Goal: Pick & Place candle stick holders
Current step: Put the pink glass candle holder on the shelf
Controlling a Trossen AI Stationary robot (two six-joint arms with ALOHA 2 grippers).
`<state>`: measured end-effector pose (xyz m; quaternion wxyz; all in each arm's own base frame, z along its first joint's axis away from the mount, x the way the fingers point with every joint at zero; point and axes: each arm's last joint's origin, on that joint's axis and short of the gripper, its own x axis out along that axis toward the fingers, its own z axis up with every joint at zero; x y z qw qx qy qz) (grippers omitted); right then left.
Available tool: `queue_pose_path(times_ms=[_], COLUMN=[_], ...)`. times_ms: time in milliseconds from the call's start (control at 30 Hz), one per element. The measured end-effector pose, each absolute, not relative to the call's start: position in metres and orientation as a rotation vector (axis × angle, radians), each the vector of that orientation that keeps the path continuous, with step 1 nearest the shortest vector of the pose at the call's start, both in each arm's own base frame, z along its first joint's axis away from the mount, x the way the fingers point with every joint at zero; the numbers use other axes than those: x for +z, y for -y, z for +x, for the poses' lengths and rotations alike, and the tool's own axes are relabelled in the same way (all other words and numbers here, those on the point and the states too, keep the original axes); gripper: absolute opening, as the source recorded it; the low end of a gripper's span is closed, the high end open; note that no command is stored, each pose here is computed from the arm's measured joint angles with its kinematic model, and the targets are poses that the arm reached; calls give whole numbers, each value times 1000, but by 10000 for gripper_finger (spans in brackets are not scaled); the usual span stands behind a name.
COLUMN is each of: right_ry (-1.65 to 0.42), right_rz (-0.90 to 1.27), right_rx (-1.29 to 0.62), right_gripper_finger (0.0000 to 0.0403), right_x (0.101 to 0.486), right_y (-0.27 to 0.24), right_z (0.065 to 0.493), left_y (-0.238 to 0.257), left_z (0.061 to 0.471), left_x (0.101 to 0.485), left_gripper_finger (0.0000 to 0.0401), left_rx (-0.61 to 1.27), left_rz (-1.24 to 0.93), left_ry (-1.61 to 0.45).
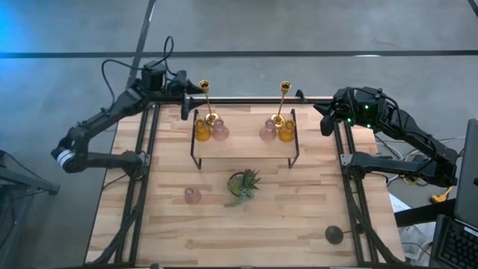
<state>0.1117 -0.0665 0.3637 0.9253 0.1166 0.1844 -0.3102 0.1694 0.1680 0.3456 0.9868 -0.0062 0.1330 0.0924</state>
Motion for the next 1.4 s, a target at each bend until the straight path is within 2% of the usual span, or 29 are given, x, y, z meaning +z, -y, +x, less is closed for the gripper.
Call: queue_pose_path(times_ms=[133,367,800,1200,1400], right_ry=[-378,-378,-378,-378,-376], right_rz=[239,239,239,239,239], right_rx=[-636,-636,-636,-636,-637], right_gripper_finger=[38,38,38,38,38], right_x=[364,364,364,364,364], right_y=[67,67,66,66,66], right_z=[112,112,112,112,112], left_y=[-162,-144,-90,-32,-33], left_z=[161,141,93,45,49], left_x=[351,370,390,391,374], left_gripper_finger=[231,227,215,209,194], left_rx=[238,320,355,424,375], left_rz=[11,22,-230,-427,-487], left_ry=[-340,-441,-562,-479,-442])
